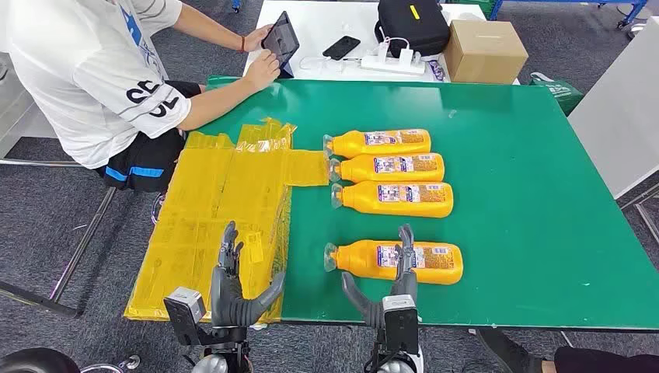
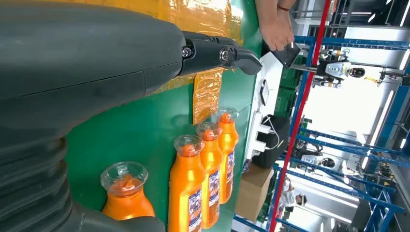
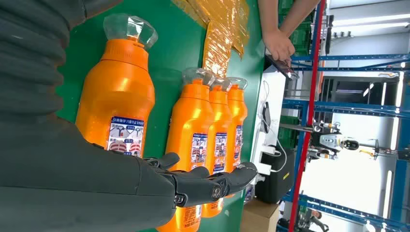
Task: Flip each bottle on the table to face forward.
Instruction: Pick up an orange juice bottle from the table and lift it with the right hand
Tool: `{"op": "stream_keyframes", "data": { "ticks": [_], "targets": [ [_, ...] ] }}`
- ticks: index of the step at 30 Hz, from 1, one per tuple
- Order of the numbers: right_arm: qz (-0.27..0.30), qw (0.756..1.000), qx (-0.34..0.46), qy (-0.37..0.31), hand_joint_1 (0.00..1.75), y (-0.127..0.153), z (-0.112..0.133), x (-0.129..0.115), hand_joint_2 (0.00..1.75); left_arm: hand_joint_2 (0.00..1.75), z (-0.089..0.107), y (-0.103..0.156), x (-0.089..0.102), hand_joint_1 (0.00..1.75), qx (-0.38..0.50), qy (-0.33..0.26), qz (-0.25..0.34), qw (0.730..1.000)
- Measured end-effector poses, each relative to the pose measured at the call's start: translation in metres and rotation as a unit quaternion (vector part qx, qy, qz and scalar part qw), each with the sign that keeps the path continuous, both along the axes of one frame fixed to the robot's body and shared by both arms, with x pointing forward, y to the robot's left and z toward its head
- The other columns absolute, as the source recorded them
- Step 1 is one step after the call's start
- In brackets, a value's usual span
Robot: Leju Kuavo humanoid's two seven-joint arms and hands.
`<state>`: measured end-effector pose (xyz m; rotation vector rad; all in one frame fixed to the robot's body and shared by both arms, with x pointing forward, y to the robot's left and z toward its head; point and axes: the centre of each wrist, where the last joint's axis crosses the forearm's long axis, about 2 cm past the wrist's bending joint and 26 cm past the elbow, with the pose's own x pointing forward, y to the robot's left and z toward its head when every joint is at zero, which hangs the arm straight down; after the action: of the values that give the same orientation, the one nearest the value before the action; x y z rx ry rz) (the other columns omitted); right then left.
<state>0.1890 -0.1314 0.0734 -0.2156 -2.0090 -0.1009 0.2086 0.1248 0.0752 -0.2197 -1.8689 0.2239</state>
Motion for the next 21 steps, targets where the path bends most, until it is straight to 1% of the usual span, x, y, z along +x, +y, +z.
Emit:
{"op": "stream_keyframes", "data": {
  "ticks": [21],
  "targets": [
    [-0.006,1.000,-0.004,0.001,0.00,-0.0006,-0.0007,-0.0004,1.75,1.75,-0.0002,0.0001,-0.0003,0.00,0.001,0.000,0.000,1.000]
  ]
}}
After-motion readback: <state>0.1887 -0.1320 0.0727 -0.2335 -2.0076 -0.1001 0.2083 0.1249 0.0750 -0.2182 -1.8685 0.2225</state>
